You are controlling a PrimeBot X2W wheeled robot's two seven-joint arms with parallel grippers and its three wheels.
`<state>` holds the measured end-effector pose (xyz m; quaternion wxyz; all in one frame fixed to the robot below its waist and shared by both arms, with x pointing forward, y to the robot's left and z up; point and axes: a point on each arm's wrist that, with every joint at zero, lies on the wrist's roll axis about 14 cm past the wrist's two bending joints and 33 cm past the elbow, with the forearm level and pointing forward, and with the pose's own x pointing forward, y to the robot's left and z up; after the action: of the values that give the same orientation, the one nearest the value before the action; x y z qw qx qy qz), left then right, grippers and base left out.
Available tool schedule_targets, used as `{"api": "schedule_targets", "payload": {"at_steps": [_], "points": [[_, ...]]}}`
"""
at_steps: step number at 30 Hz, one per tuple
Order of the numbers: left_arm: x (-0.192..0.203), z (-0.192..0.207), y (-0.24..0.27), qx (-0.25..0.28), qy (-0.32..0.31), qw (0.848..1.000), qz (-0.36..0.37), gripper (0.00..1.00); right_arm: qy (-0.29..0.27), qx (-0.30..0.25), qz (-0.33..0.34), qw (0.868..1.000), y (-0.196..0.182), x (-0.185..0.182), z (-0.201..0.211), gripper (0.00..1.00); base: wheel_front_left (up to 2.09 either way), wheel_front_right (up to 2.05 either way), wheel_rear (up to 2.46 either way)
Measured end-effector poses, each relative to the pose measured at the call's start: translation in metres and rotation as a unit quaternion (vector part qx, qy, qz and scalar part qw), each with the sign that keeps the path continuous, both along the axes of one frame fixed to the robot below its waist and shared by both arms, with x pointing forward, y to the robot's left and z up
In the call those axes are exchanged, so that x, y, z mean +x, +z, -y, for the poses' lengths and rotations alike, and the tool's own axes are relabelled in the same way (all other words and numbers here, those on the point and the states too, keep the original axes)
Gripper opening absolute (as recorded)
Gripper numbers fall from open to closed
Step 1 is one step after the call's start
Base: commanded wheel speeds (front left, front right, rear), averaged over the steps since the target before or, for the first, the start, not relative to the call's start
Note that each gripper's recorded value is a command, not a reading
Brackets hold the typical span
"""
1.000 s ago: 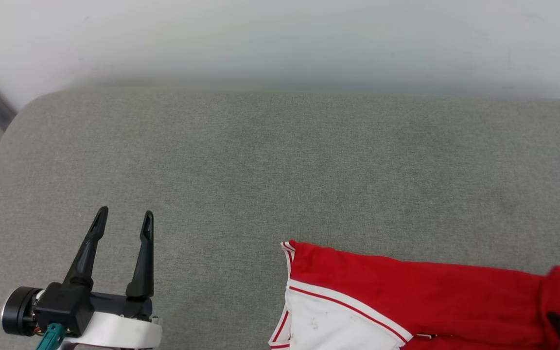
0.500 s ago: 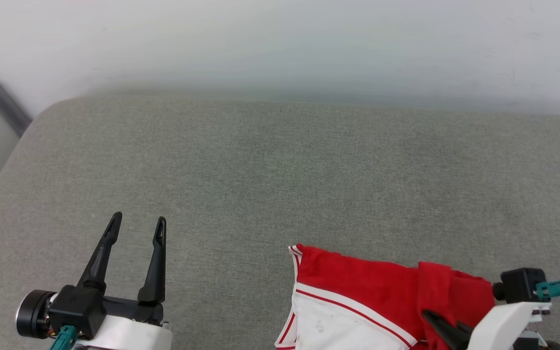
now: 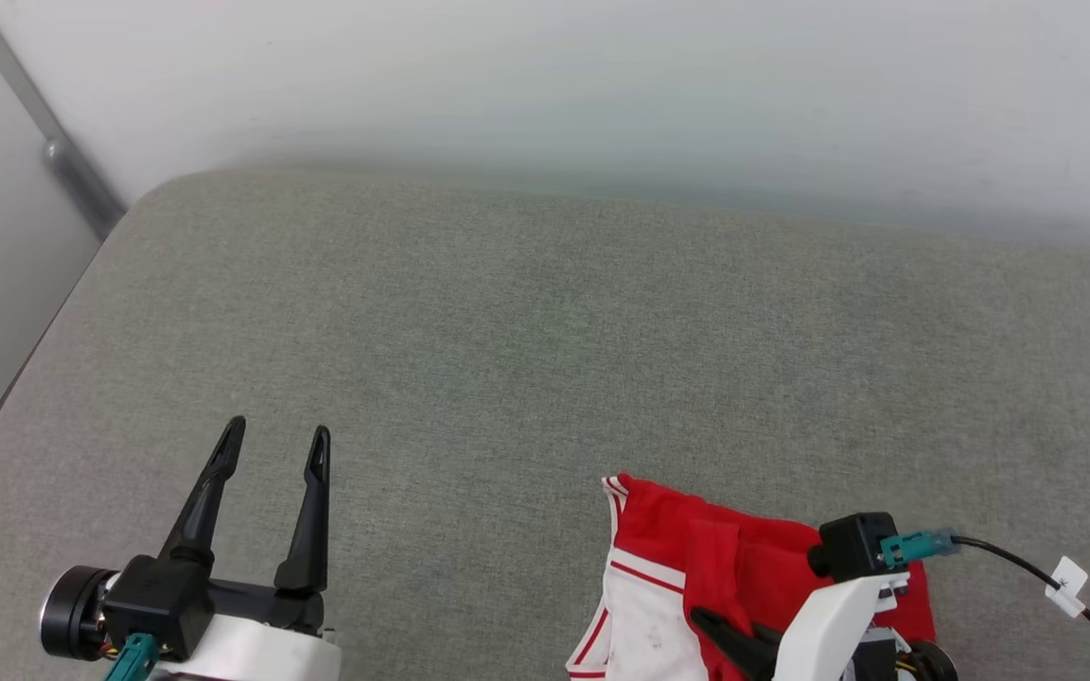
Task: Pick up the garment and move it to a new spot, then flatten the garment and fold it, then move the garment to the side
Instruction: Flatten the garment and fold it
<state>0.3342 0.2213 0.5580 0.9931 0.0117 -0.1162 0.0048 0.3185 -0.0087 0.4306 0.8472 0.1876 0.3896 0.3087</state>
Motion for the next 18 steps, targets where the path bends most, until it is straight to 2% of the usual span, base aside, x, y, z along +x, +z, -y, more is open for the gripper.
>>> {"api": "schedule_targets", "payload": {"at_steps": [1,2,8,12,15,18], "points": [[-0.001,-0.001,0.0,0.0,0.003,1.0,0.0,1.0,0.0,0.0,0.0,1.0,-0.002,0.0,-0.002,0.42,0.0,0.0,0.0],[-0.002,-0.003,0.0,0.0,0.005,1.0,0.0,1.0,0.001,0.001,0.002,1.0,-0.003,0.001,-0.004,1.0,0.0,0.0,0.0],[-0.007,-0.007,-0.002,0.0,0.013,1.0,-0.004,1.0,0.024,0.061,0.011,0.998,0.013,-0.001,-0.035,1.0,0.0,0.0,0.0],[-0.007,-0.008,-0.003,0.0,0.014,1.0,-0.006,1.0,0.021,0.076,0.041,0.996,0.028,0.01,-0.04,1.0,0.0,0.0,0.0],[-0.006,-0.006,-0.003,0.0,0.01,1.0,-0.005,1.0,0.0,0.063,0.08,0.995,0.04,0.029,-0.029,1.0,0.0,0.0,0.0],[-0.003,-0.003,-0.003,0.0,0.004,1.0,-0.004,1.0,-0.023,0.02,0.149,0.988,0.057,0.054,-0.012,1.0,0.0,0.0,0.0]]}}
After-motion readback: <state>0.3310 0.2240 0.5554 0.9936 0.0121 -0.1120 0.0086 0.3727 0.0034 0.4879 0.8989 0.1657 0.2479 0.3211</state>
